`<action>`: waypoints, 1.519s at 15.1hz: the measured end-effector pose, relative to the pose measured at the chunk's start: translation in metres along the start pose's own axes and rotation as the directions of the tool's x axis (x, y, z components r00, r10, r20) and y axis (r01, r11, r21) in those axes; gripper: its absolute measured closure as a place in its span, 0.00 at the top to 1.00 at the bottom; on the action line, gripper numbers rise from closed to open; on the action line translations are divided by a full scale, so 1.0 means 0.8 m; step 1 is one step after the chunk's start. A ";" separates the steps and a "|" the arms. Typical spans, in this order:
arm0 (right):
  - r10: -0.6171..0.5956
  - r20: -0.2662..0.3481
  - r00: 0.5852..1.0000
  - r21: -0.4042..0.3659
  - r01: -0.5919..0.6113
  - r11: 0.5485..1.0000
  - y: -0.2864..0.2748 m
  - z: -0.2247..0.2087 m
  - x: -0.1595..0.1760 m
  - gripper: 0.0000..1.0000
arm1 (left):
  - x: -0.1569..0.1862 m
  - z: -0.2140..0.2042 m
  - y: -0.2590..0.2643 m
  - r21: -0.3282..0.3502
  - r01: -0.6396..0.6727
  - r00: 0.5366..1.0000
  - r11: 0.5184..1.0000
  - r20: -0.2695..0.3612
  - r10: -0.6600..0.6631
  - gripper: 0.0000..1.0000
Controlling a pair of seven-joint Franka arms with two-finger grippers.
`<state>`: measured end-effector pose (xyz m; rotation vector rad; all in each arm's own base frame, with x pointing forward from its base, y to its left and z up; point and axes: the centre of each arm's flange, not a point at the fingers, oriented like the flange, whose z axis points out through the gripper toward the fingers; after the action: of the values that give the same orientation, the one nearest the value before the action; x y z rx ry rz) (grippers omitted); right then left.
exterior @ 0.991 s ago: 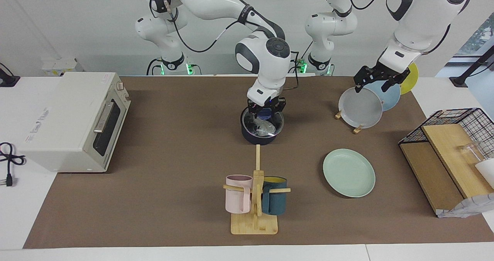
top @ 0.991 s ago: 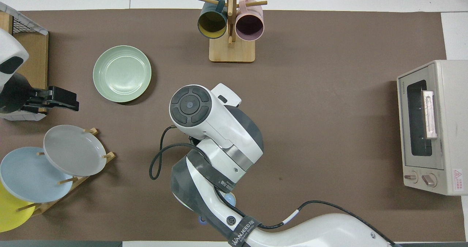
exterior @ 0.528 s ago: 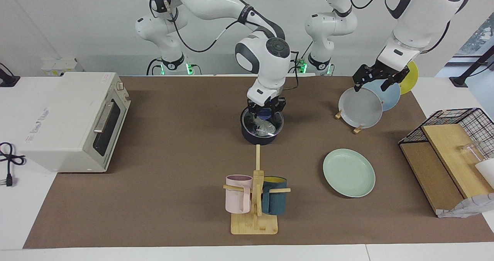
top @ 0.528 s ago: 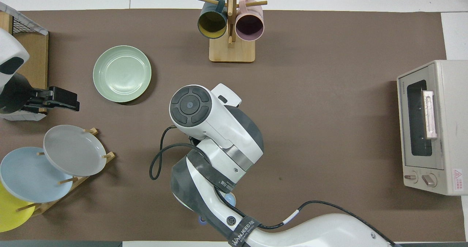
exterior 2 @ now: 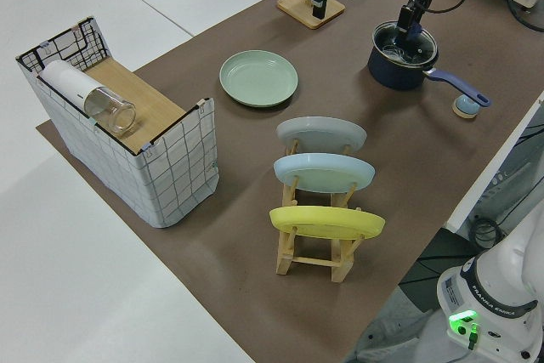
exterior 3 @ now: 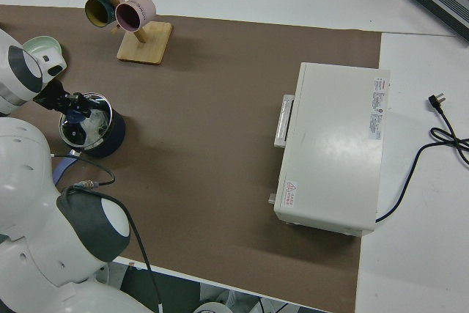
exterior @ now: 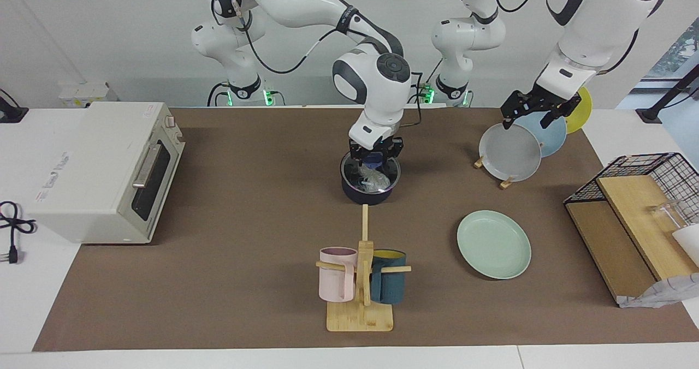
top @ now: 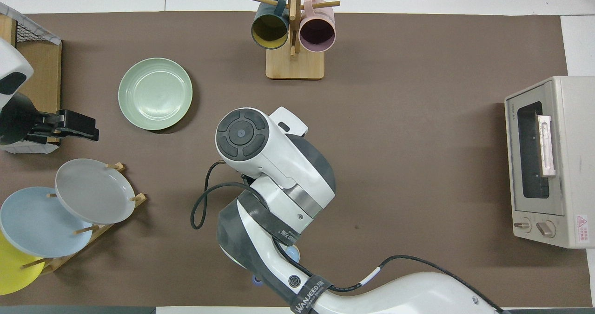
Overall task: Transfer vermicelli from plate to pot
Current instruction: 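Lower the glass lid onto the saucepan with the right gripper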
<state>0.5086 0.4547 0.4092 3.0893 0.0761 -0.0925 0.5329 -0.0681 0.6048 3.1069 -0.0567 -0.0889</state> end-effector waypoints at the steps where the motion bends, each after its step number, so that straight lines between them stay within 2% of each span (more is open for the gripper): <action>1: 0.001 0.002 1.000 -0.001 -0.001 1.000 0.001 0.000 0.000 0.67 | 0.000 0.000 0.000 0.000 0.000 1.000 1.000 0.000 0.000 1.00; 8: 0.013 0.018 1.000 -0.012 -0.013 1.000 0.008 0.003 0.002 0.67 | 0.000 0.000 0.000 0.000 0.000 1.000 1.000 0.000 0.000 1.00; 15: 0.048 0.042 0.998 0.025 -0.049 0.998 0.019 -0.003 0.012 0.67 | 0.000 0.000 0.000 0.000 0.000 1.000 1.000 0.000 0.000 1.00; 23: 0.065 0.051 0.997 0.021 -0.066 0.998 0.018 -0.002 0.010 0.67 | 0.000 0.000 0.000 0.000 0.000 1.000 1.000 0.000 0.000 1.00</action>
<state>0.5175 0.4407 0.4114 3.1065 -0.0280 -0.1692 0.5329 -0.0680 0.6049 3.1073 -0.0567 -0.0888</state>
